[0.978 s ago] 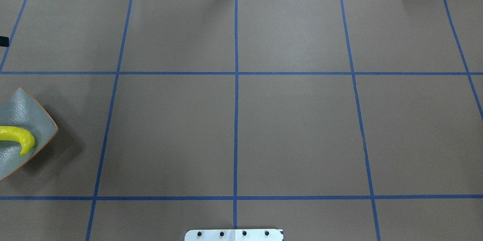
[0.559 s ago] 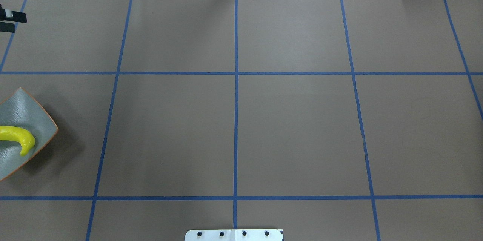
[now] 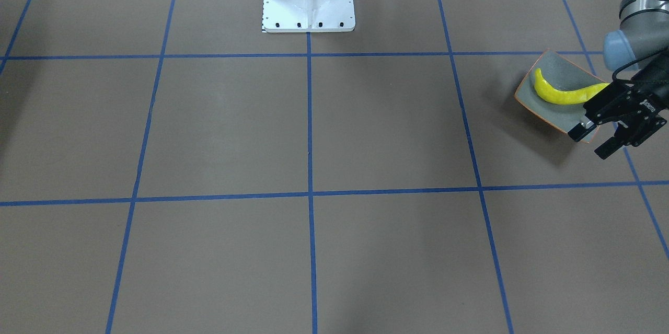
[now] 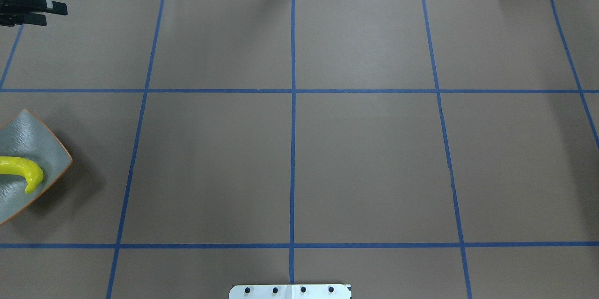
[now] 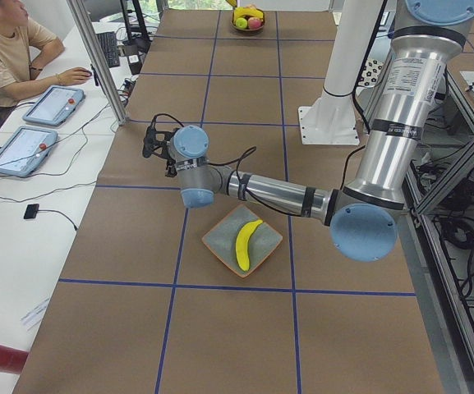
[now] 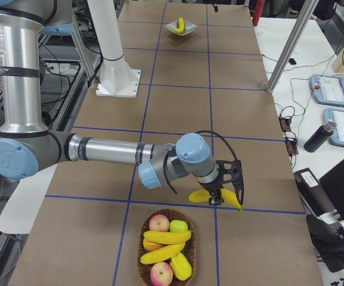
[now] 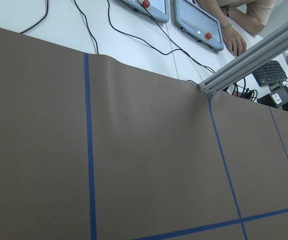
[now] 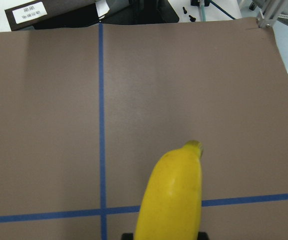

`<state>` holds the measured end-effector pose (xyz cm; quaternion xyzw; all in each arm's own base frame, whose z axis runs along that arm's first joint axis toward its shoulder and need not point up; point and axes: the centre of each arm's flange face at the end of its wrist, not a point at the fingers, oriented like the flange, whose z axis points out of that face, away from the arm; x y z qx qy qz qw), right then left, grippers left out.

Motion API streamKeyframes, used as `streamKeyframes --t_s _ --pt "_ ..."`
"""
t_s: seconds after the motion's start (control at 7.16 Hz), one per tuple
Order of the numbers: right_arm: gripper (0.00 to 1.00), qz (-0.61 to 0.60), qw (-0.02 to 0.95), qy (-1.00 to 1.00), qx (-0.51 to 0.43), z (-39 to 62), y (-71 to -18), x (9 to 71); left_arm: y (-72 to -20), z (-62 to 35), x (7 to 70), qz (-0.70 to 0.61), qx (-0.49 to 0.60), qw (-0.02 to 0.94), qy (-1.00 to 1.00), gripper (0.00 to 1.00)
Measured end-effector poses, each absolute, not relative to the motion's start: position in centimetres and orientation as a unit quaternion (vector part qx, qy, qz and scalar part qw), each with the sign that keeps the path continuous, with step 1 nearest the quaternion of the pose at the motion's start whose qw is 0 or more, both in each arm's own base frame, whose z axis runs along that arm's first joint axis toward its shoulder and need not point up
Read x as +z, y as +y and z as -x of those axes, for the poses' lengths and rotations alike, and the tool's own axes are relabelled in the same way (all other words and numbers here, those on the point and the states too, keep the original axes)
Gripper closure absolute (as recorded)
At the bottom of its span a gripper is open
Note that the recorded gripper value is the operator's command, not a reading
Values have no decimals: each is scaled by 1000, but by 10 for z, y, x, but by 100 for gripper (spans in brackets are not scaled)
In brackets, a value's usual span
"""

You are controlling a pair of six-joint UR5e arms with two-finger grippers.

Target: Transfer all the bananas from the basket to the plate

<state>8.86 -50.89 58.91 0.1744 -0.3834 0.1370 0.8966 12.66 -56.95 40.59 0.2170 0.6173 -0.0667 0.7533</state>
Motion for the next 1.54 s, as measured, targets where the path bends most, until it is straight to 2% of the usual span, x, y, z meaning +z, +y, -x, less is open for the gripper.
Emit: streamKeyframes --t_s 0.56,0.84,1.26,1.54 --pt "100 -141 849 -474 188 57 -569 437 -536 -232 289 -200 29 722 661 1" --pt "100 -128 824 -507 219 147 -592 356 -522 -274 254 -194 36 705 681 1" --pt "100 -107 785 -559 243 268 -581 251 -499 -334 215 -197 55 685 699 1" --pt "100 -107 768 -590 224 322 -541 203 -490 -348 205 -194 65 679 705 1"
